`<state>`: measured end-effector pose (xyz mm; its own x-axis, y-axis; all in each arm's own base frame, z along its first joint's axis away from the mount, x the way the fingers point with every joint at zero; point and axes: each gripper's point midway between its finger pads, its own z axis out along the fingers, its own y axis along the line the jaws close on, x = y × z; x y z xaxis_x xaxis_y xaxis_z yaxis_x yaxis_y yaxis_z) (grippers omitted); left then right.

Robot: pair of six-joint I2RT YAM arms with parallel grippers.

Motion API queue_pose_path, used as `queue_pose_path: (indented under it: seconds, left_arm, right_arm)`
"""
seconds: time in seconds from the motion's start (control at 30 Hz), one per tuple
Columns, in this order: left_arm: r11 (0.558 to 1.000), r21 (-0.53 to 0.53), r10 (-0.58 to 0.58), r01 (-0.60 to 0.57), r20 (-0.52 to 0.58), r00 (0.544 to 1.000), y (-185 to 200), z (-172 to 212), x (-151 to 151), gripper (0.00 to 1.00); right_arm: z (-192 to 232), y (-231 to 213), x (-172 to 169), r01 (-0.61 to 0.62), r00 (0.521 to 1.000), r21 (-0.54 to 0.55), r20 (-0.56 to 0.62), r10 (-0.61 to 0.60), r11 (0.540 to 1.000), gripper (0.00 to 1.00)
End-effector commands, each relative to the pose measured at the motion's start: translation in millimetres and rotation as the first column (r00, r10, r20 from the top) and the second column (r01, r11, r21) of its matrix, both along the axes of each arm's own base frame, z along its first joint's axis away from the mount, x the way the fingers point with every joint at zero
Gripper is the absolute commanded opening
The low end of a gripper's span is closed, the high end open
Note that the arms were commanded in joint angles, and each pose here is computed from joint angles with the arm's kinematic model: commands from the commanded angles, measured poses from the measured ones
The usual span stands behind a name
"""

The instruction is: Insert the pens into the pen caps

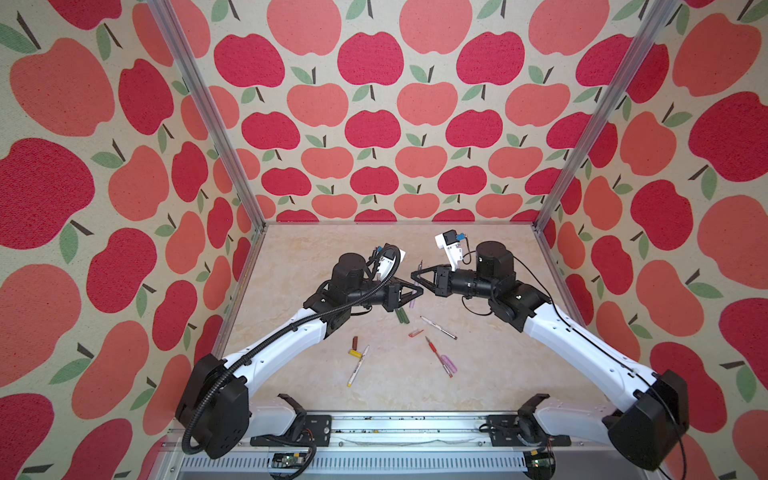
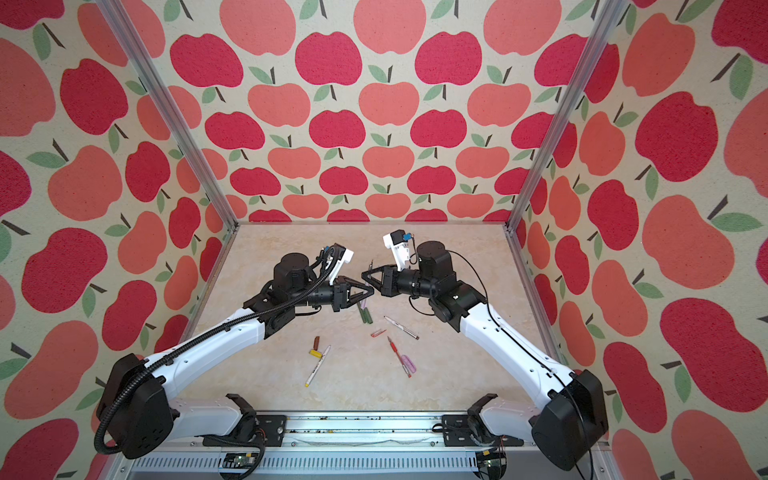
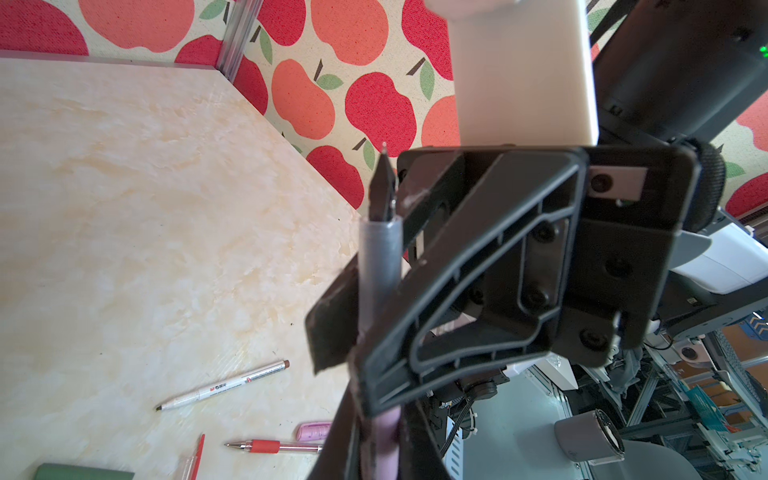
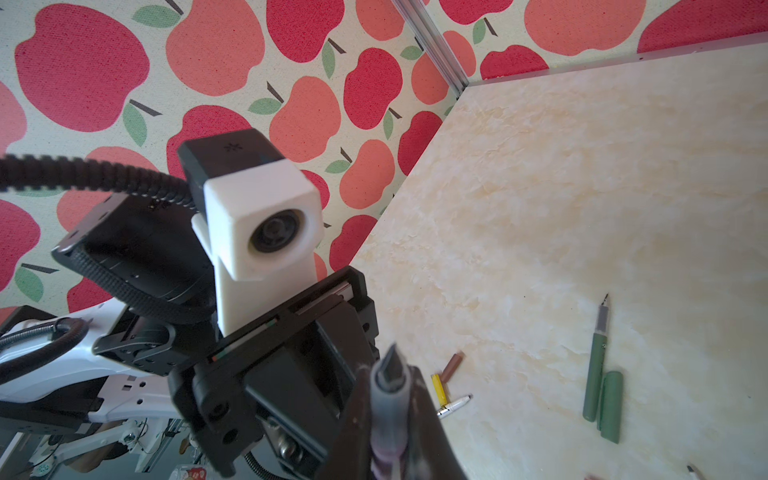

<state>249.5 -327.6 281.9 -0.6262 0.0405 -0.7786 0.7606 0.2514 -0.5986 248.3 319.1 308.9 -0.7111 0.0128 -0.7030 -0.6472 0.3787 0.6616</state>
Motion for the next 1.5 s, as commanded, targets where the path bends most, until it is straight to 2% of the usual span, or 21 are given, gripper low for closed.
queue_pose_path:
  seconds: [0.0, 0.2, 0.47, 0.83, 0.97, 1.1, 1.2, 1.23, 1.27, 1.37, 1.47]
  left_arm:
    - [1.000, -0.003, -0.003, 0.003, 0.028, 1.000, 1, 5, -1, 0.14]
    - [1.000, 0.008, 0.005, -0.005, 0.027, 1.000, 3, 5, -1, 0.23]
    - [1.000, 0.010, 0.003, -0.003, 0.026, 1.000, 1, 5, 1, 0.18]
    - [1.000, 0.006, -0.004, 0.004, 0.013, 1.000, -3, 4, 4, 0.22]
    - [1.000, 0.009, -0.003, 0.002, 0.015, 1.000, -2, 4, 3, 0.16]
    - [1.000, 0.013, -0.001, 0.000, 0.010, 1.000, -2, 2, 4, 0.16]
    - [1.000, 0.016, 0.003, -0.003, 0.006, 1.000, -2, 0, 5, 0.08]
    - [1.000, 0.019, 0.005, -0.005, 0.007, 1.000, -2, 0, 5, 0.04]
    - [1.000, 0.024, 0.011, -0.011, 0.006, 1.000, -1, -2, 6, 0.01]
    - [0.999, 0.038, 0.032, -0.032, 0.000, 0.999, 4, -6, 9, 0.00]
    - [0.997, 0.052, 0.065, -0.065, 0.000, 0.998, 13, -8, 12, 0.00]
  right_arm:
    - [-9, -3, -2, 0.004, 1.000, -0.042, 0.004, -0.004, 0.999, 0.00]
    - [-12, -8, -2, 0.018, 1.000, -0.080, 0.021, -0.016, 0.997, 0.00]
    - [-12, -8, -3, 0.021, 1.000, -0.072, 0.019, -0.019, 0.997, 0.00]
    - [-12, -3, -5, -0.003, 1.000, -0.059, 0.009, 0.003, 0.998, 0.00]
    - [-13, -4, -5, 0.003, 1.000, -0.066, 0.010, -0.002, 0.998, 0.00]
    - [-12, -3, -5, -0.003, 1.000, -0.062, 0.012, 0.004, 0.998, 0.00]
    - [-13, -2, -5, -0.001, 1.000, -0.064, 0.010, 0.002, 0.998, 0.00]
    - [-12, -3, -5, 0.001, 1.000, -0.065, 0.013, -0.001, 0.998, 0.06]
    - [-12, -4, -5, 0.004, 1.000, -0.069, 0.015, -0.003, 0.998, 0.16]
    - [-5, -11, -6, 0.026, 0.999, -0.090, 0.044, -0.023, 0.996, 0.51]
    - [2, -23, -10, 0.060, 0.996, -0.117, 0.071, -0.052, 0.991, 0.66]
